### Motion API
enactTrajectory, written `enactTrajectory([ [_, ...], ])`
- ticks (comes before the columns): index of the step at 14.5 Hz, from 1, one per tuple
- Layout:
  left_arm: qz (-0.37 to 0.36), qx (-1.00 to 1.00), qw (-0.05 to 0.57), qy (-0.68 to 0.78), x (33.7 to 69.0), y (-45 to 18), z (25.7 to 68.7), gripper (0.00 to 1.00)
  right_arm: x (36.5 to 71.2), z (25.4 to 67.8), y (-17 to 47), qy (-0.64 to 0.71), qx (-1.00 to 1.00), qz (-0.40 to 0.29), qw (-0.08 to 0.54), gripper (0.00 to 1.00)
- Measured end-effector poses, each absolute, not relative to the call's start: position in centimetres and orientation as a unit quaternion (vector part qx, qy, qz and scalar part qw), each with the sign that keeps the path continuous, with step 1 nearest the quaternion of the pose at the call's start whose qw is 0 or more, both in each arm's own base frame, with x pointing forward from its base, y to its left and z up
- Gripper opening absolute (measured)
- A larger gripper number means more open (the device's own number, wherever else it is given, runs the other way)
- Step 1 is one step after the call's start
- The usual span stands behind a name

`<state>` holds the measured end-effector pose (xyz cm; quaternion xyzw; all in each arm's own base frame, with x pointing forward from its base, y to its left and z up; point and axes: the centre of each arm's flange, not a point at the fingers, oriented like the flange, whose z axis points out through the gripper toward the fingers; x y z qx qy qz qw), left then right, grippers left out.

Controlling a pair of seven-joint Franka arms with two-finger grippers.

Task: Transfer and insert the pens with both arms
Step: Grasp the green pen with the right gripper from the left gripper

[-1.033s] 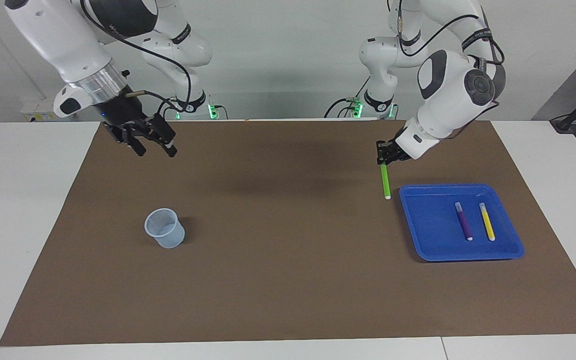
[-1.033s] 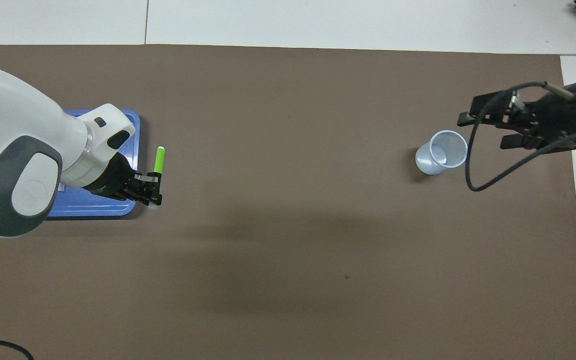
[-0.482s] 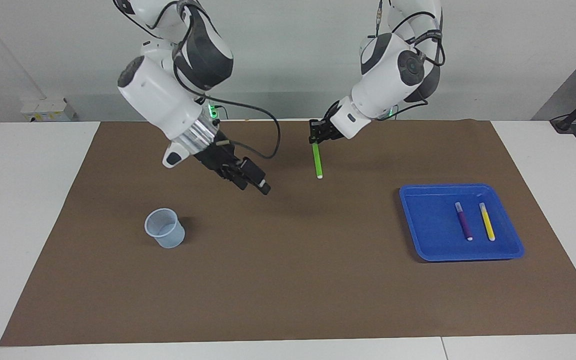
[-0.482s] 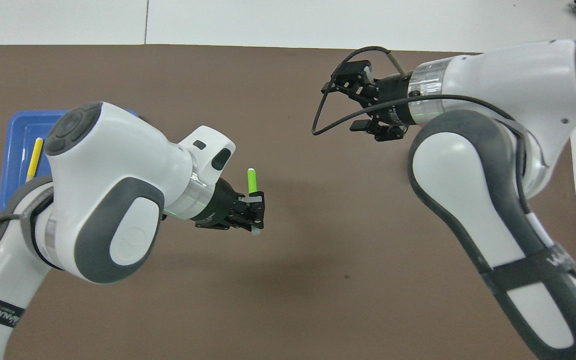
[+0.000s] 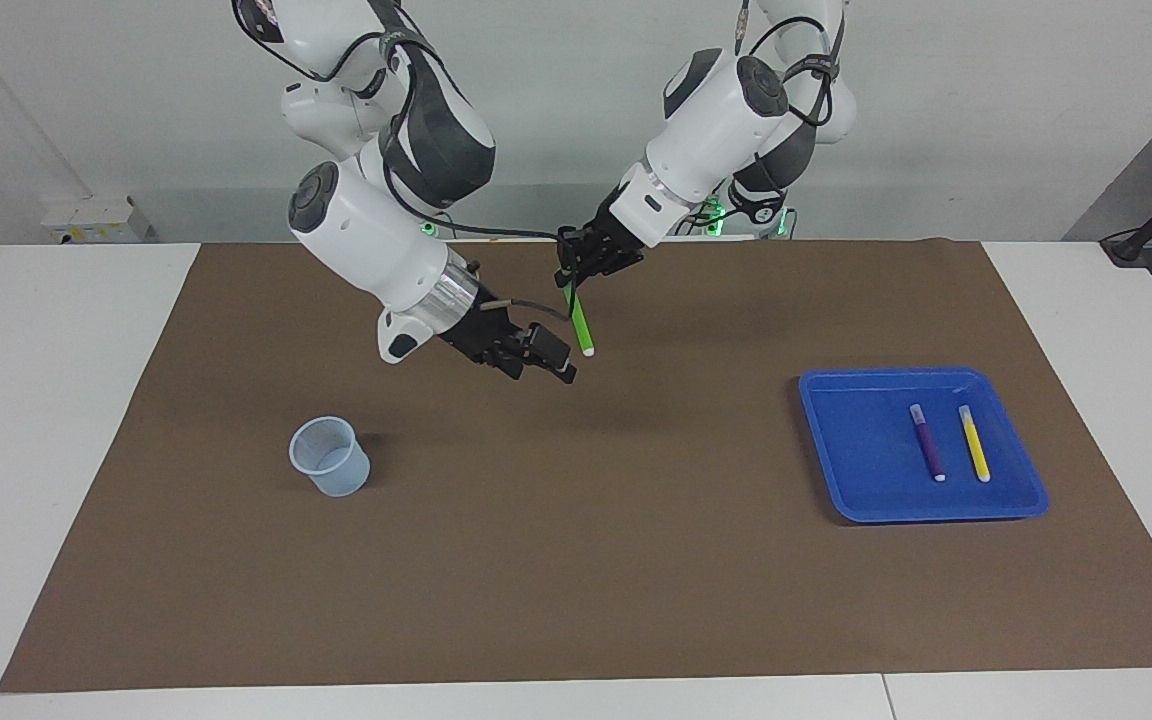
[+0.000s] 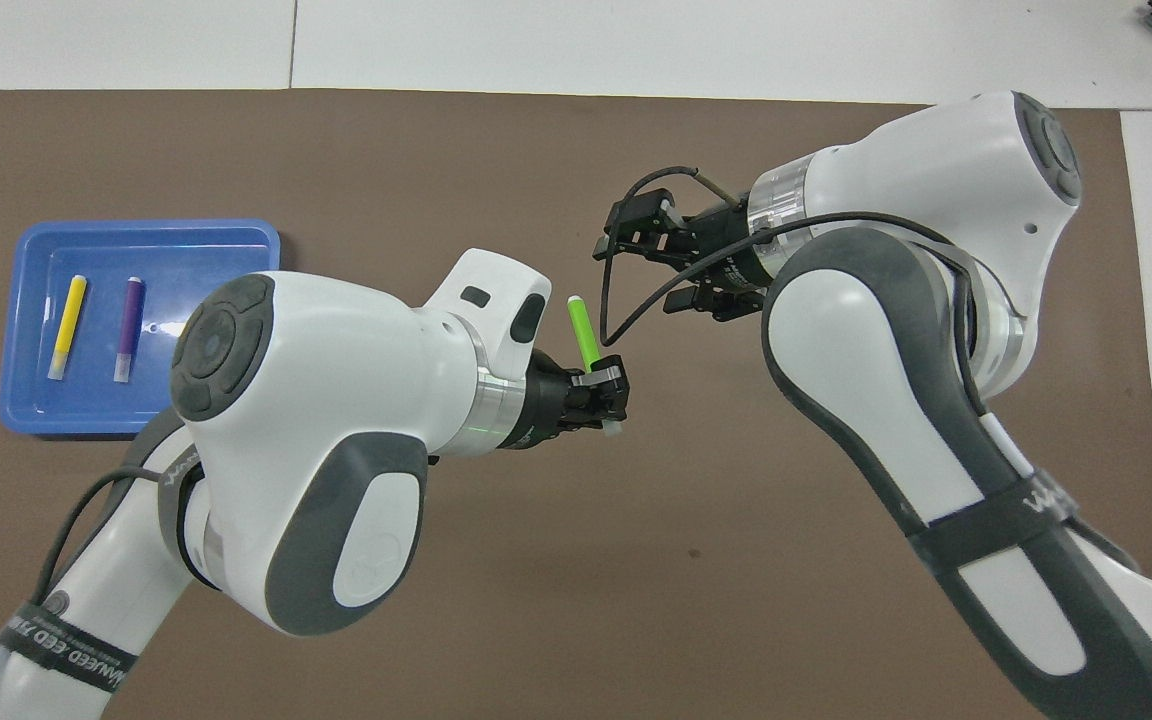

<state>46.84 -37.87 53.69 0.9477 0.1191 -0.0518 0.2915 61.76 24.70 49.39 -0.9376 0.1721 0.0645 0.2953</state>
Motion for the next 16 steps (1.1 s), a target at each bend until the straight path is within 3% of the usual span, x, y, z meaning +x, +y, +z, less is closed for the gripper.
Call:
enactTrajectory([
  [7, -0.029, 0.943, 0.306, 0.127, 47.2, -38.3, 54.0, 0.17, 59.7, 53.7, 23.8, 0.106, -0.946, 0.055, 0.301, 0.95],
  [9, -0.029, 0.944, 0.307, 0.122, 46.7, -38.9, 54.0, 0.17, 60.0, 53.3, 23.9, 0.075, -0.949, 0.030, 0.305, 0.85],
  [16, -0.028, 0.943, 0.311, 0.116, 45.6, -40.5, 54.1, 0.17, 59.1, 51.3, 26.7, 0.012, -0.956, -0.009, 0.295, 0.79],
])
